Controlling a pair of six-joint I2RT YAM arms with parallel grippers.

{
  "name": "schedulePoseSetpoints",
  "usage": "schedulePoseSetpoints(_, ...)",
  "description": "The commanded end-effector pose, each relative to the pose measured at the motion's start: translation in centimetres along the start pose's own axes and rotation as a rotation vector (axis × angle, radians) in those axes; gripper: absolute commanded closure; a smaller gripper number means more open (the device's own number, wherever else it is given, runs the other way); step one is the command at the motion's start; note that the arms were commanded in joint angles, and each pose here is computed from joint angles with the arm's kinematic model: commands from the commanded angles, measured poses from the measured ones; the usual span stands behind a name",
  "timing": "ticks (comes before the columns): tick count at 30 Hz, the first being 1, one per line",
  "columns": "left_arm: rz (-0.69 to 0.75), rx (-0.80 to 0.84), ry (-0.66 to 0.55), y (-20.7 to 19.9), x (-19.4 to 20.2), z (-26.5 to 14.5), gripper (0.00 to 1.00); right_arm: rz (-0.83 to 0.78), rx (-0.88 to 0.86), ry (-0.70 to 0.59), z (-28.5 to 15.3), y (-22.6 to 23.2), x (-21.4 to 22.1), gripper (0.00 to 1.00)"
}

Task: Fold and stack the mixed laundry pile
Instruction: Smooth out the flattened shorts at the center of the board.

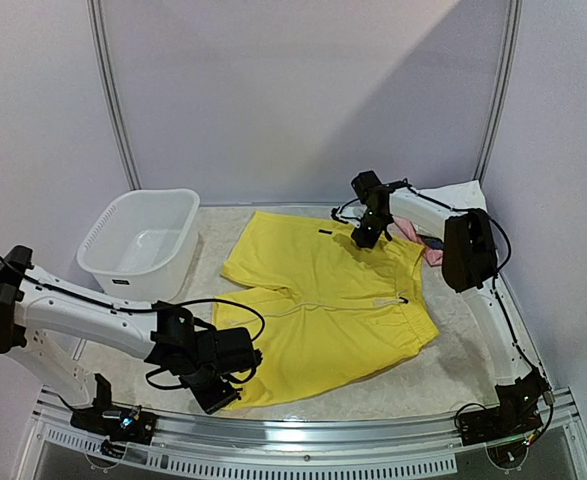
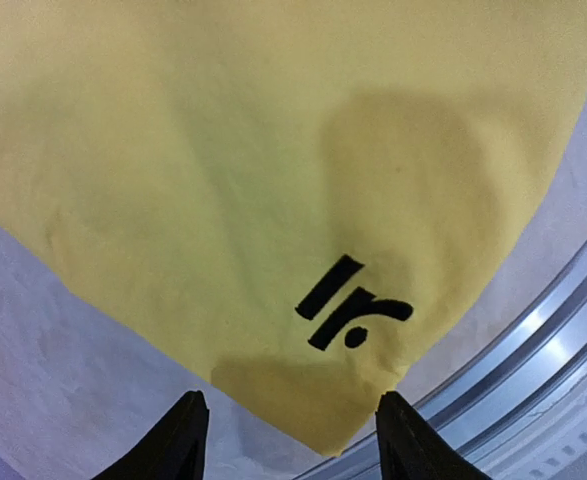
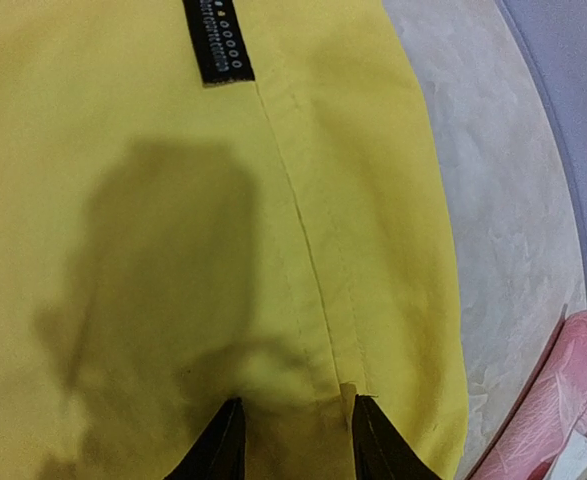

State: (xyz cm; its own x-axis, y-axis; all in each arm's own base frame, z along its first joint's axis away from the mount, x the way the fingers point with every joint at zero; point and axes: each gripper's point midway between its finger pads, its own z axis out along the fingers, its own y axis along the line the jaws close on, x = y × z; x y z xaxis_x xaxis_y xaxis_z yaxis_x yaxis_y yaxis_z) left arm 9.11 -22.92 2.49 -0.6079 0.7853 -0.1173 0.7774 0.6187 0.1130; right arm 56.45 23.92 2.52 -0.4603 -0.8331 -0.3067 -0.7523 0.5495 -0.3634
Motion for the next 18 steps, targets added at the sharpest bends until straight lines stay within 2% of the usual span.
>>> schedulePoseSetpoints(1,0.044,-0.074,-0.146,2.1,-3.6,-4.9,0.39,0.054,-0.084,-0.056,-0.1,1.1,-0.8,0.59)
schedulePoseSetpoints(3,0.047,-0.142,-0.23,3.4,-5.9,-7.7,0.31,0.085,-0.125,-0.134,-3.9,0.8,-2.6,0.52)
schedulePoseSetpoints(4,0.037,-0.175,-0.268,4.1,-7.0,-9.1,0.23,0.094,-0.147,-0.181,-6.2,0.6,-3.5,0.46)
schedulePoseSetpoints(6,0.011,-0.209,-0.328,5.3,-8.8,-11.2,0.09,0.114,-0.15,-0.263,-11.1,0.0,-4.6,0.41)
schedulePoseSetpoints(8,-0.016,-0.18,-0.369,5.4,-10.3,-12.3,0.07,0.115,-0.171,-0.304,-14.5,0.5,-4.2,0.39)
schedulePoseSetpoints(9,-0.027,-0.166,-0.376,5.3,-10.8,-12.3,0.07,0.115,-0.162,-0.342,-17.5,0.3,-4.1,0.38)
schedulePoseSetpoints(12,-0.04,-0.15,-0.36,4.9,-11.3,-11.3,0.08,0.113,-0.225,-0.33,-21.4,2.8,-0.7,0.35)
schedulePoseSetpoints(15,-0.062,-0.158,-0.35,4.9,-11.4,-9.8,0.08,0.12,-0.377,-0.238,-21.6,7.0,5.0,0.34)
schedulePoseSetpoints(18,-0.121,-0.196,-0.424,6.0,-13.5,-9.7,0.08,0.125,-0.492,-0.115,-21.1,11.0,11.3,0.34)
